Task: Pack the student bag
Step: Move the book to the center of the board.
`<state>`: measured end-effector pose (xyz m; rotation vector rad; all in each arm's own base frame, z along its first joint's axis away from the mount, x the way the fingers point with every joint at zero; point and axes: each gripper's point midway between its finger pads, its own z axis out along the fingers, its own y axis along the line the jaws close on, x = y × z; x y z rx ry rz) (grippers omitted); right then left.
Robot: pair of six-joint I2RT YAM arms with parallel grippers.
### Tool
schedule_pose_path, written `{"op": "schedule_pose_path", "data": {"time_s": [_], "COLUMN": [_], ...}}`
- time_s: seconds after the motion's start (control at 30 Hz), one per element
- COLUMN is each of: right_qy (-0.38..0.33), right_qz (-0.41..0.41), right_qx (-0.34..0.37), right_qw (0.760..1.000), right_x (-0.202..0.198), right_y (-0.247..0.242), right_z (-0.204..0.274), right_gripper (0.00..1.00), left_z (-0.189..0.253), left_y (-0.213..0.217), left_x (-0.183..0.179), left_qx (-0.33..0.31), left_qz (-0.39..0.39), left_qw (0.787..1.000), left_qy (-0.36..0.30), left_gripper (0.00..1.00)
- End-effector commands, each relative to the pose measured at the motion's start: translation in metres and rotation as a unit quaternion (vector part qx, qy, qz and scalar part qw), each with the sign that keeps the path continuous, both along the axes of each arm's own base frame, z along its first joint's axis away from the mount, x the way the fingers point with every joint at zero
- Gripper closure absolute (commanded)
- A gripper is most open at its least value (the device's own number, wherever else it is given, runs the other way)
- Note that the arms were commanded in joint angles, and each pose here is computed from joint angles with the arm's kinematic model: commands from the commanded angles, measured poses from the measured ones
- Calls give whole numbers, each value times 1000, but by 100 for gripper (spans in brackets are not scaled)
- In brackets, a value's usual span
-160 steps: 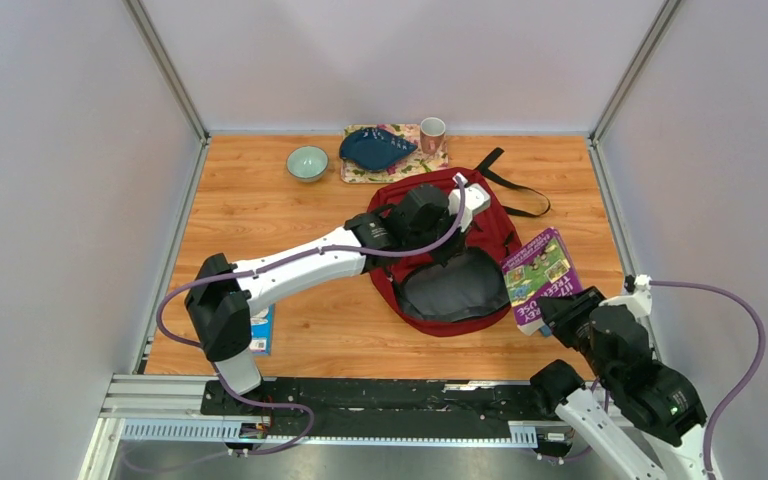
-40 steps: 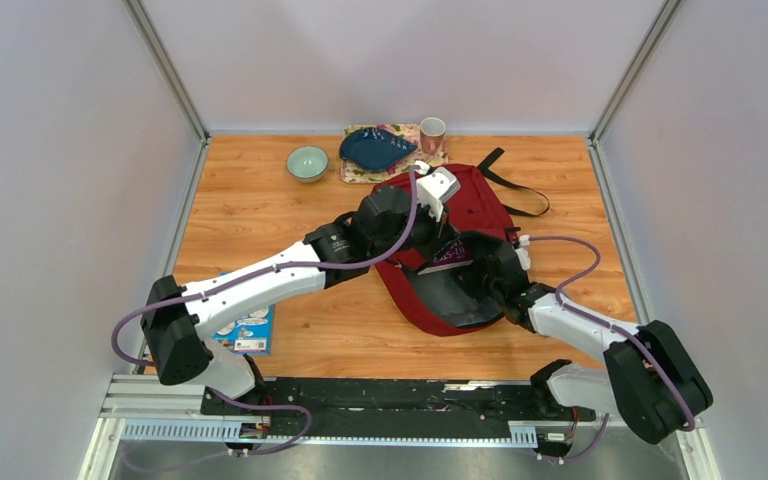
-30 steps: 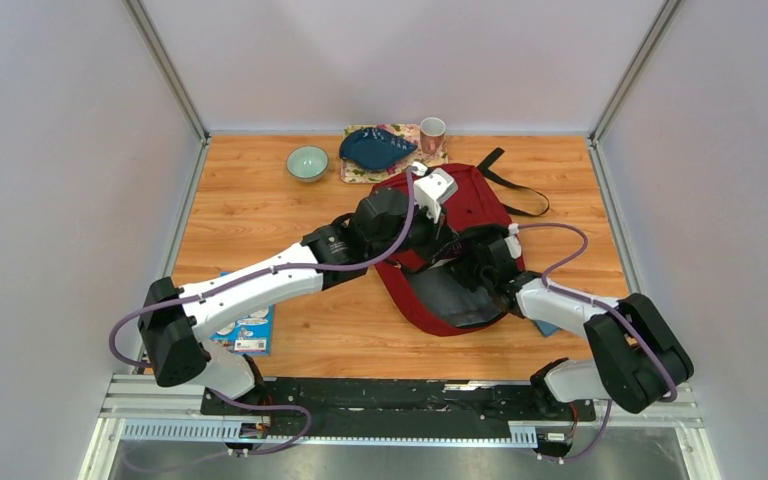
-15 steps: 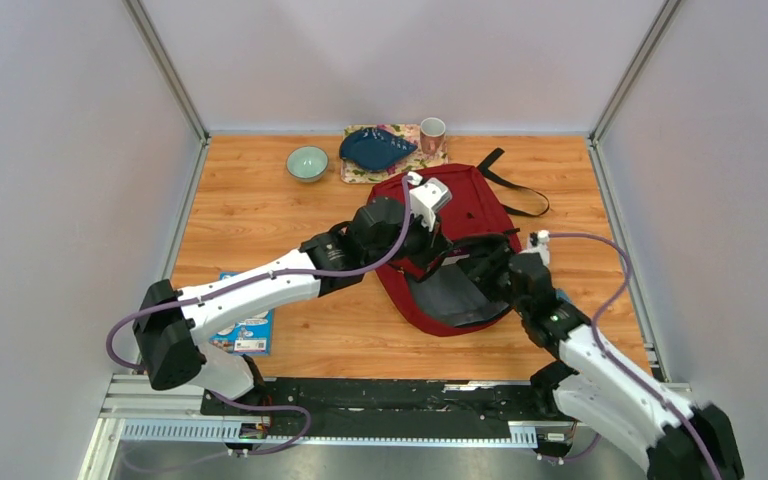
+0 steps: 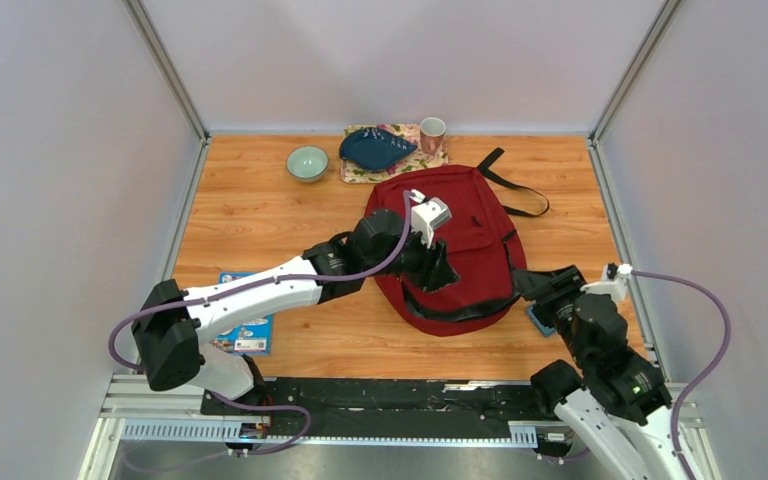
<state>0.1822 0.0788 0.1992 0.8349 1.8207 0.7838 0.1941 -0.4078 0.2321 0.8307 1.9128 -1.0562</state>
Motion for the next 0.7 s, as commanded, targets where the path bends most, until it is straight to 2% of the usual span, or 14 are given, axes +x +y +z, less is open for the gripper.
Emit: {"op": "schedule_pose_path", "data": {"time_s": [0.0,0.07,0.13,0.27,0.3,0.37,0.4,0.43,0.5,0.53,0.67], "right_qy": [-31,-37,-58,-68,-66,-50,-47,-40,-33,-28,-20], "right_qz": [-33,-22,0,82,105,172,202,247,285,311,377], "right_qx": [-45,-63,-61,-61,-63,-48,-42,-31,-23,-24,-49], "right_qw": [998,997,996,992,990,983,977,968,958,950,924], "right_x": [0,5,10,20,22,24,23,22,21,21,17], "right_y": [-22,-18,-8,27,37,66,78,96,112,123,154], "right_z": [45,54,71,75,73,64,61,57,52,48,42], "right_gripper": [44,44,44,44,44,43,43,43,42,41,39], "left_z": [11,11,13,9,-6,-8,-28,-25,-51,-47,-72], "left_y": [-9,3,23,74,96,132,155,172,223,242,324], "left_x": [-31,-32,-23,9,20,38,43,45,57,58,58], "left_qx": [-37,-28,-21,25,61,69,98,91,118,107,131], "left_qz": [-72,-58,-12,113,157,223,258,283,364,394,518], "left_qw": [996,998,1000,992,984,971,961,954,924,913,845], "left_qy": [30,24,-1,-52,-54,-47,-30,-26,3,3,23], "left_gripper": [42,37,24,23,23,22,22,22,22,21,20]}}
